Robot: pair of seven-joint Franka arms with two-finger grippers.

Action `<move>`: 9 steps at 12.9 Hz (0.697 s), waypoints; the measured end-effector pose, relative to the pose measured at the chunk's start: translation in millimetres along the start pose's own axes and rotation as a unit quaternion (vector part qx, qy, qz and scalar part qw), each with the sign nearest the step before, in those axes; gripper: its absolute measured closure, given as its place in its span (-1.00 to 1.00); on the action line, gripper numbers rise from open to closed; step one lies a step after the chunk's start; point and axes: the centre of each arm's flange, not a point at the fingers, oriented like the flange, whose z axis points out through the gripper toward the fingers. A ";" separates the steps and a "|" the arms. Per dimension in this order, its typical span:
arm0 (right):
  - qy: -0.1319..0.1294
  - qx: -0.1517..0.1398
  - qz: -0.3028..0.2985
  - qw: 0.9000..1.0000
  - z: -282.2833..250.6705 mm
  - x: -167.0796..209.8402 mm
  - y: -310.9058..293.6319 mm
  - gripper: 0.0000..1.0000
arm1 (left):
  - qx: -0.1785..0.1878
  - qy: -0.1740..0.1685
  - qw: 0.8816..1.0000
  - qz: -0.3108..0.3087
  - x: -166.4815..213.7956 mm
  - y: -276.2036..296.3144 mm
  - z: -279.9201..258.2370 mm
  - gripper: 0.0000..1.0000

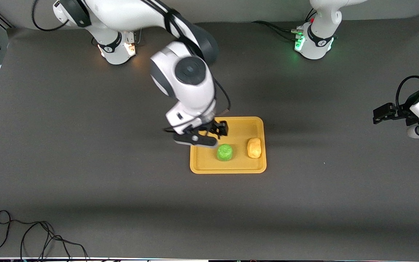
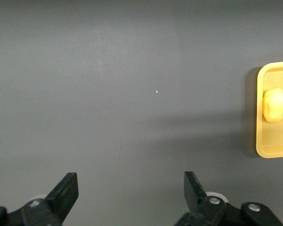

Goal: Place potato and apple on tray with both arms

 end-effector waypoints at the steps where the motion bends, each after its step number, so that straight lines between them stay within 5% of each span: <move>1: -0.009 -0.010 -0.009 1.000 -30.2 8.1 28.1 -1.00 | 0.000 0.000 1.000 0.000 0.1 0.5 -0.1 -1.00; 9: -0.046 -0.019 -0.071 0.996 -109.5 91.8 330.7 -1.00 | 0.000 0.001 1.000 0.000 1.0 0.5 0.5 -1.00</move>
